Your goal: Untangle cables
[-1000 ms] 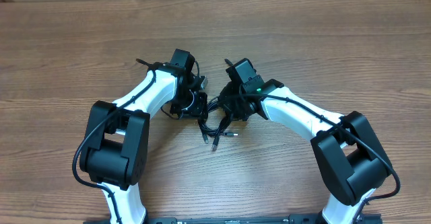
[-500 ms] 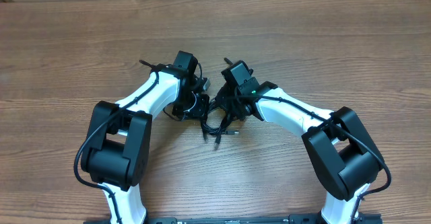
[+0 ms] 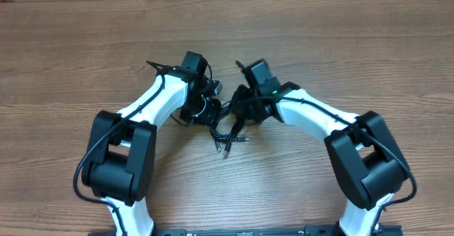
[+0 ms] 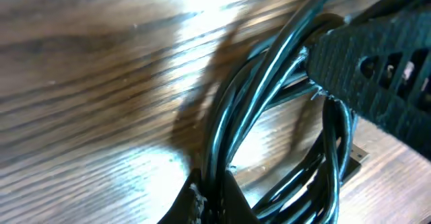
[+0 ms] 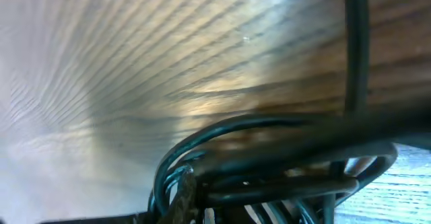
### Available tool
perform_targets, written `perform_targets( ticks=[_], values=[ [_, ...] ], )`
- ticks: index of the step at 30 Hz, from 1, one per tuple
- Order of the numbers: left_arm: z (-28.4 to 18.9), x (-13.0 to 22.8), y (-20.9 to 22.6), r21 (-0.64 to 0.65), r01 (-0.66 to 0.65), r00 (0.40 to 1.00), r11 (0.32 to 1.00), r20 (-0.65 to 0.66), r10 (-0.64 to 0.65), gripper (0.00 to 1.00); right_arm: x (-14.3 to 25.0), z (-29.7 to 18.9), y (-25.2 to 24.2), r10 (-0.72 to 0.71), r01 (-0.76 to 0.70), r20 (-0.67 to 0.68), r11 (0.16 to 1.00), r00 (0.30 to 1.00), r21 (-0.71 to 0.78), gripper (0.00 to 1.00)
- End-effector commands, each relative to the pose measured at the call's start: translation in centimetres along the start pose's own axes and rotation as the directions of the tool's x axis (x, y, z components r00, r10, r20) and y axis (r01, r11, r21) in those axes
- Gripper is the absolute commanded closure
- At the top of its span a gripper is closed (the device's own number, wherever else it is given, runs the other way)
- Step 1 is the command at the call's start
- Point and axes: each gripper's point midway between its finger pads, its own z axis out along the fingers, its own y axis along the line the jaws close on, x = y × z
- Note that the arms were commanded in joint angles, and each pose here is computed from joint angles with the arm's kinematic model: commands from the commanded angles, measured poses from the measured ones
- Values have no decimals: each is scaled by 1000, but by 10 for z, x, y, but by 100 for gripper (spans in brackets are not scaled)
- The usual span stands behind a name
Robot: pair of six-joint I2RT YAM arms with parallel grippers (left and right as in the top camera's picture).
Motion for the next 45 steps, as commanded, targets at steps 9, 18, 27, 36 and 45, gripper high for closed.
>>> perform_targets(
  ticks=[9,18,27,36,45],
  values=[
    [-68,-11,-8,-99,-46,983,994,171,63,96,-16,-64,25,-154,155,16,978,988,-138,96],
    [-76,2,33,-313,113,985,943,159,-65,96,-34,-103,13,-146,132,-36,956,989,-261,96],
    [-69,-7,-2,-118,42,986,992,168,-22,96,-19,-103,-7,-142,117,-111,972,984,-206,85],
    [-69,-10,-38,99,80,983,992,158,-95,96,2,-87,26,-125,96,-116,970,985,-224,59],
    [-71,-1,-59,190,-138,982,972,153,109,96,-18,-73,5,34,-33,16,998,999,-59,63]
  ],
)
